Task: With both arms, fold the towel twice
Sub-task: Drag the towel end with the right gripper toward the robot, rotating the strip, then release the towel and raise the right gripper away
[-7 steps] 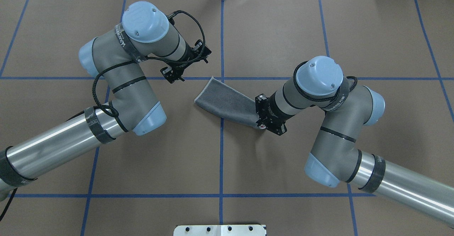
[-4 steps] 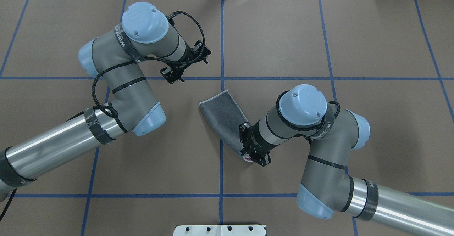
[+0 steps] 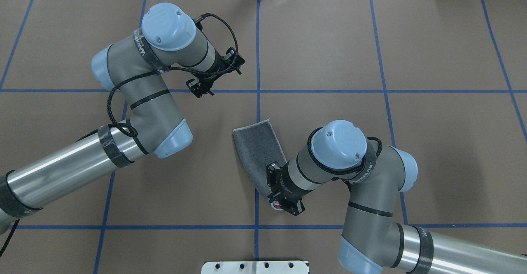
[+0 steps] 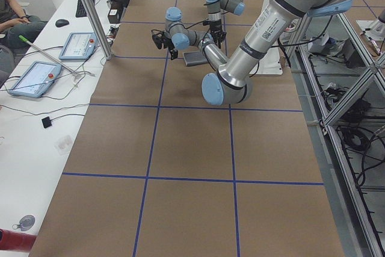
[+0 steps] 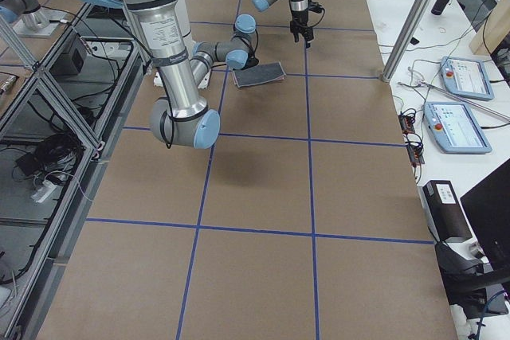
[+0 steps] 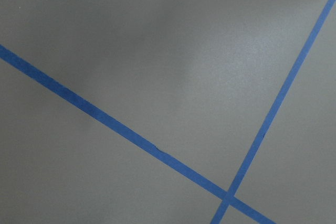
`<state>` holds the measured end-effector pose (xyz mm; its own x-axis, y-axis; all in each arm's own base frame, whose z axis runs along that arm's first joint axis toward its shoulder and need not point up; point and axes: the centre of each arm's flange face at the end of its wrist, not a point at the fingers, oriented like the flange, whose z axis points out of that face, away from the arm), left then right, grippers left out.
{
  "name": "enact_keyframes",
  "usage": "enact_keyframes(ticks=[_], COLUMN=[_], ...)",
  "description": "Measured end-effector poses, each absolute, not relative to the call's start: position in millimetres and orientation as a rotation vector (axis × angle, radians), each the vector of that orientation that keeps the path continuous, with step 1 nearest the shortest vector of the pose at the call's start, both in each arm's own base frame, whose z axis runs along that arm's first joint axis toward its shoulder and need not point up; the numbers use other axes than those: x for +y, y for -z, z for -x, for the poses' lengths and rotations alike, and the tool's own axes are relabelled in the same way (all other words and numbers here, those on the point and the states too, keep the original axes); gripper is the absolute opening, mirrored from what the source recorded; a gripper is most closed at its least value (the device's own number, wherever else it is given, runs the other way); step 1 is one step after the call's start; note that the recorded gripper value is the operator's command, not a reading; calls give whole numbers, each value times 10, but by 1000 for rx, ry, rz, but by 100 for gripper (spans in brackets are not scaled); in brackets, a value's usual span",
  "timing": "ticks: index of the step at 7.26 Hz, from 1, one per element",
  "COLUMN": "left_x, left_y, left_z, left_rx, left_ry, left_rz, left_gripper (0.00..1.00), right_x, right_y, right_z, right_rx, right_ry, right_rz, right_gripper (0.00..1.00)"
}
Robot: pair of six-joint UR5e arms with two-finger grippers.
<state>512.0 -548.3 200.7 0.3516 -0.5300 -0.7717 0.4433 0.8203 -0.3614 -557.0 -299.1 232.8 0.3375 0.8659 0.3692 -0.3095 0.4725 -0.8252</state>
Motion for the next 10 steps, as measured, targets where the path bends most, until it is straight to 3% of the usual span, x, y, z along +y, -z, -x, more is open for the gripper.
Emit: enact_keyframes(ticks=[3,7,10], left_x=[-5468,-5267,-4941], left_y=[-1986,-1916,-1999], left_z=[-5118,-5006,-4895], left_rx=[1040,1082,1114], left_ry=[630,605,575], left_rz=[97,89,80], left_gripper=[99,100,100], right_x=[-3164,-4217,-4685], right_y=[-2298,-2719,-3145], right_z=[5432,4637,4144], right_rx=[-948,-1017,-995], right_ry=[-864,-810,-741], right_rz=[701,434,282], right_gripper=[100,100,100])
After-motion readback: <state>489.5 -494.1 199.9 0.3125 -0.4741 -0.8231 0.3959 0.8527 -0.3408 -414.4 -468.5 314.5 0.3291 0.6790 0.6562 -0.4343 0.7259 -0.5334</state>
